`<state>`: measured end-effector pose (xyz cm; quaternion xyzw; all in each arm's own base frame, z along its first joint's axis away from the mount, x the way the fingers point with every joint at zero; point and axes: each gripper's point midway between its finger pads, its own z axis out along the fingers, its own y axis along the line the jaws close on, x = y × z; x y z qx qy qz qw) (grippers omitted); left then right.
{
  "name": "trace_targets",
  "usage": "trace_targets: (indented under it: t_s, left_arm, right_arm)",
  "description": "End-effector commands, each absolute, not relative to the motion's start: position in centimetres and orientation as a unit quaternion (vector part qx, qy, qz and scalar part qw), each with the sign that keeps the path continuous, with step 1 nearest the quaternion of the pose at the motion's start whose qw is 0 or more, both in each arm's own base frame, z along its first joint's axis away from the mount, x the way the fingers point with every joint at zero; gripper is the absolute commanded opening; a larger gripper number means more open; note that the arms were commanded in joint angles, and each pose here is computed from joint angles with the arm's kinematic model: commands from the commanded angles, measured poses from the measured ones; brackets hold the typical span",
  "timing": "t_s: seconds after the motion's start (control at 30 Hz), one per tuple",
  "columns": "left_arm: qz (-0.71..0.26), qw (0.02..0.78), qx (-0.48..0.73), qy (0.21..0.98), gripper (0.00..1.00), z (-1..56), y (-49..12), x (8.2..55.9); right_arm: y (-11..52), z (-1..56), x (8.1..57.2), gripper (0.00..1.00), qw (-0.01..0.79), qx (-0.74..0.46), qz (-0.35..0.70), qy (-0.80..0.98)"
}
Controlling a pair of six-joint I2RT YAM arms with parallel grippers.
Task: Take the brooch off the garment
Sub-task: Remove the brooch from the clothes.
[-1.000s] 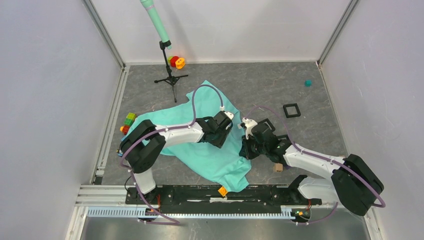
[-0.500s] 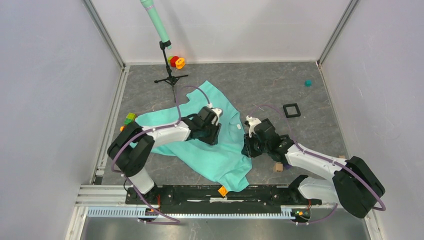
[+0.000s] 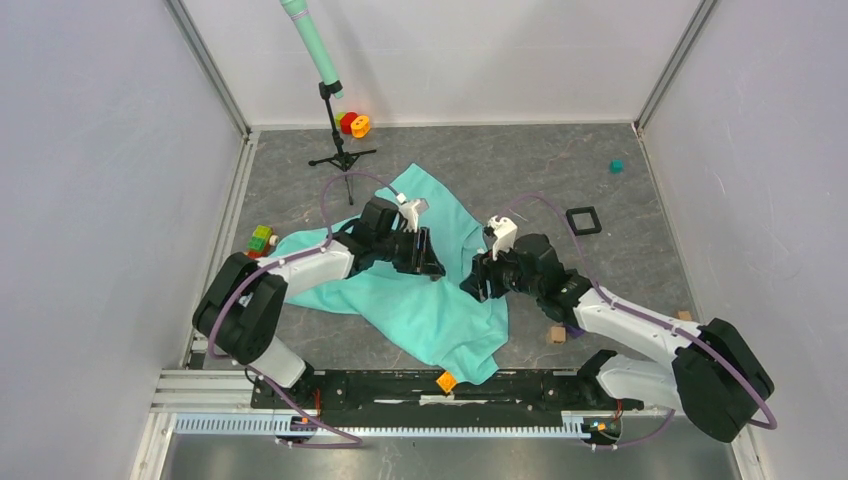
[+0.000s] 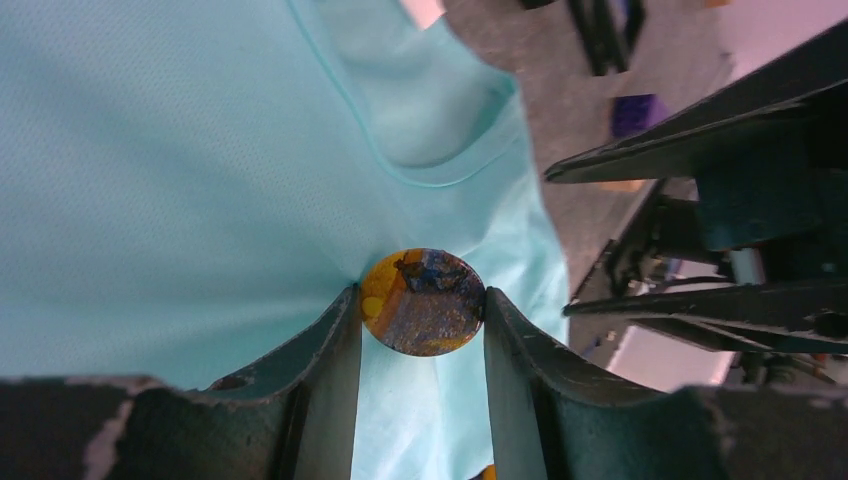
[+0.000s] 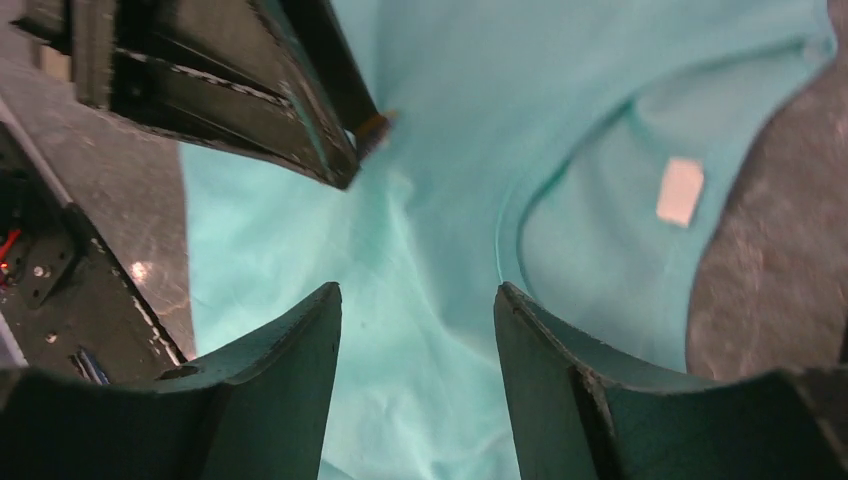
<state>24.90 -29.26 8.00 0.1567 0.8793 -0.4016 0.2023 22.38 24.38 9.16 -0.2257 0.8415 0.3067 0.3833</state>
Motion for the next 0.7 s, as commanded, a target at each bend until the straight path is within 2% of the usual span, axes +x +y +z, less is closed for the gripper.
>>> trace_targets:
  t_s: [0.0,0.13,0.4,0.57,0.67]
  left_arm:
    - [-0.502,0.2,0.156,0.827,0.37,13.2,-31.3,23.8]
    - [-0.528,0.195,0.154,0.812,0.37,14.4,-31.6,23.3]
    - [-0.568,0.189,0.158,0.785,0.39,16.7,-31.8,22.0]
    - [-0.579,0.188,0.161,0.777,0.43,17.0,-31.8,21.6]
    - [-0.589,0.182,0.159,0.771,0.43,17.0,-32.0,21.4]
  right_arm:
    - [27.1,13.4,23.3,0.62,0.479,-0.268,0.378,0.745]
    - [27.6,13.3,22.1,0.62,0.502,-0.284,0.415,0.704]
    - [29.0,12.9,21.7,0.6,0.48,-0.307,0.441,0.693]
    - [29.6,14.6,21.2,0.43,0.482,-0.3,0.472,0.674]
    - [30.0,15.8,21.2,0.27,0.484,-0.291,0.488,0.665]
